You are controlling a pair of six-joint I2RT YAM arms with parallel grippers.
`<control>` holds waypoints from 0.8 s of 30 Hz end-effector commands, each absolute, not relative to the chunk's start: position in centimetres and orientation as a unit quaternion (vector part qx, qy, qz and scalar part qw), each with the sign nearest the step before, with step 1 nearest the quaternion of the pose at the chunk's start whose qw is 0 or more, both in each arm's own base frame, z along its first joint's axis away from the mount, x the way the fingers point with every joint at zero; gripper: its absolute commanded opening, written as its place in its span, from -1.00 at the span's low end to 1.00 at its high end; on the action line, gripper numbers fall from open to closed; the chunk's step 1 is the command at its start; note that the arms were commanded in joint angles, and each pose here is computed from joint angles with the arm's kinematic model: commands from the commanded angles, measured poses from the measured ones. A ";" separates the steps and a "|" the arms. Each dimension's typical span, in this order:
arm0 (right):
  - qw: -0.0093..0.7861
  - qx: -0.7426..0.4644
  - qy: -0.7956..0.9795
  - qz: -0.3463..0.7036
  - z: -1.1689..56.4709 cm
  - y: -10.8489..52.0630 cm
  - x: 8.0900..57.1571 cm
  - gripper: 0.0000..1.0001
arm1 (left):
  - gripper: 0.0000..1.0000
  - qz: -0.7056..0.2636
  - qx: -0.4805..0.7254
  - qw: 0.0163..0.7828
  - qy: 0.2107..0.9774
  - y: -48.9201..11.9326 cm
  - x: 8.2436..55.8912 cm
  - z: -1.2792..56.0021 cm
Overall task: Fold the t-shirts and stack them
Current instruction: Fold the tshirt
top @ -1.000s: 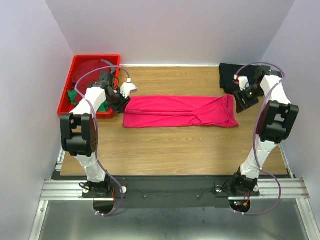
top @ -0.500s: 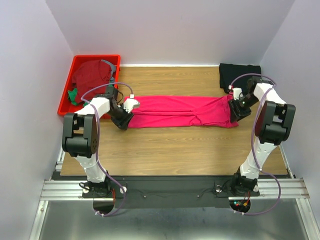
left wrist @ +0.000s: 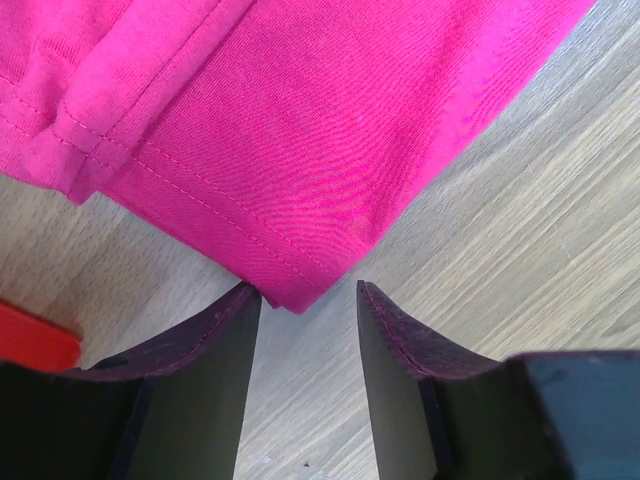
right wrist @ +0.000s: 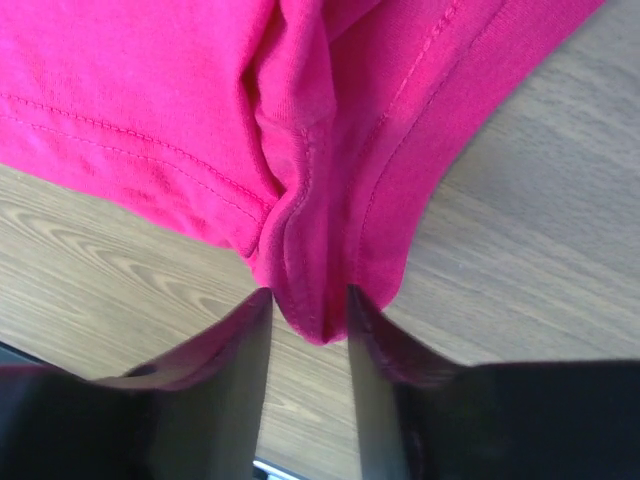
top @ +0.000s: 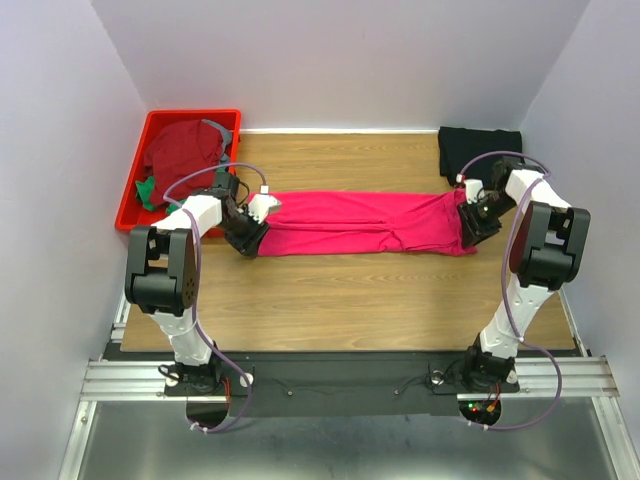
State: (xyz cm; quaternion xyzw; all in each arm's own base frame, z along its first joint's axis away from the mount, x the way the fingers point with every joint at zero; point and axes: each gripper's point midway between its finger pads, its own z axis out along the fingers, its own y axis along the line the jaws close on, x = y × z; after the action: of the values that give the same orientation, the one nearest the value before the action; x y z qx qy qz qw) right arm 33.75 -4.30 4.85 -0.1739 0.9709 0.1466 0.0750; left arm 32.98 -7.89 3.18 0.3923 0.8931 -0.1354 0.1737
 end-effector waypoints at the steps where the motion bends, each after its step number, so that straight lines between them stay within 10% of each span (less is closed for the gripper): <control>1: 0.105 -0.179 0.969 0.132 6.1 -4.8 35.0 -0.07 | 0.11 -0.145 0.385 0.197 0.890 -8.7 34.0 5.1; 9: 0.112 -0.163 0.970 0.143 6.5 -4.4 35.9 0.00 | 0.01 -0.154 0.371 0.199 0.894 -9.1 34.7 5.2; 16: 0.112 -0.167 0.969 0.142 6.7 -4.5 35.7 -0.65 | -0.16 -0.162 0.359 0.195 0.898 -9.4 35.0 5.3; 19: 0.107 -0.170 0.970 0.137 6.5 -4.7 35.4 -0.99 | -0.46 -0.167 0.361 0.187 0.898 -9.4 34.6 4.9; 24: 0.102 -0.178 0.972 0.112 6.7 -6.0 34.8 -0.99 | -1.00 -0.144 0.363 0.173 0.904 -8.2 33.7 4.5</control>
State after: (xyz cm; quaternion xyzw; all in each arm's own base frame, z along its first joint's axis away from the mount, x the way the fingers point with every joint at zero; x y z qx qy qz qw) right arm 34.75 -4.59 5.57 -0.1695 0.9717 0.1381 0.0889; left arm 34.12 -8.66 3.74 0.3604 0.9035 -0.1511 0.1760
